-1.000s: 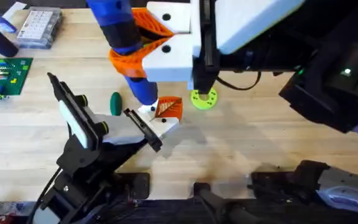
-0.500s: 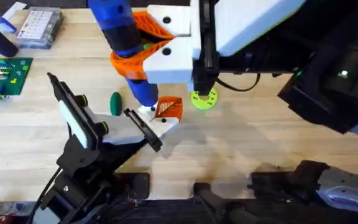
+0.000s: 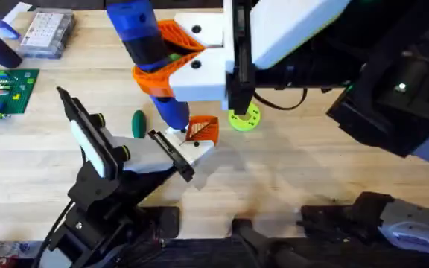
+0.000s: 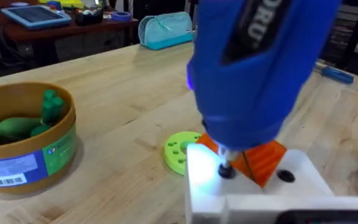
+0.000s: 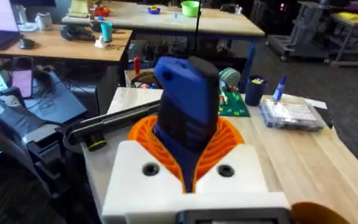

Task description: Pick up the gripper from the table and insert it into the empty holder that is missing its gripper. Then pick up a screw, insert it into the mounting hole, and use the screwdriver to tighten it. Finally, clean up the table by picking up the vegetable and placing it into the bucket.

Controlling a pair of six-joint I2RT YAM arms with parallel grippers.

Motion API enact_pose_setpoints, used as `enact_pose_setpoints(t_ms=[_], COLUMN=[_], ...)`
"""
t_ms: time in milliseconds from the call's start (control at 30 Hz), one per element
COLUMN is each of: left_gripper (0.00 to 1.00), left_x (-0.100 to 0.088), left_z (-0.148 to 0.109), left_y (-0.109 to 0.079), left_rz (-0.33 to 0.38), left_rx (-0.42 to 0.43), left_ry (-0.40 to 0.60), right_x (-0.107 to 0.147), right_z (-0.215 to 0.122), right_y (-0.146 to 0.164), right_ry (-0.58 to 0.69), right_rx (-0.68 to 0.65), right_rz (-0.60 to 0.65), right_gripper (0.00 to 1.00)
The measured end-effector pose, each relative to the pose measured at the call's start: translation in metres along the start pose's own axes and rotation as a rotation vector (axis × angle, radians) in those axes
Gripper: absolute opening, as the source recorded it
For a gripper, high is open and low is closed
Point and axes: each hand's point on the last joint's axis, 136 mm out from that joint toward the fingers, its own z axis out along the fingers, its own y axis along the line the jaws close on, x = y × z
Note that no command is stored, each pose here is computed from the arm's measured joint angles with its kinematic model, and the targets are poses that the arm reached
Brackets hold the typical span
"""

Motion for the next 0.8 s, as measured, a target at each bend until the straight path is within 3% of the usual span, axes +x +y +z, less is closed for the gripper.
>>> enact_pose_setpoints(t_ms=[800], left_gripper=[0.013], left_x=[0.0001], left_z=[0.0000], left_y=[0.0000], left_rz=[-0.001], left_rx=[0.000], left_ry=[0.001], right_x=[0.0045], right_z=[0.0000], right_y=[0.0004], right_ry=[0.017], right_rx=[-0.001], right_rz=[0.015], right_gripper=[0.038])
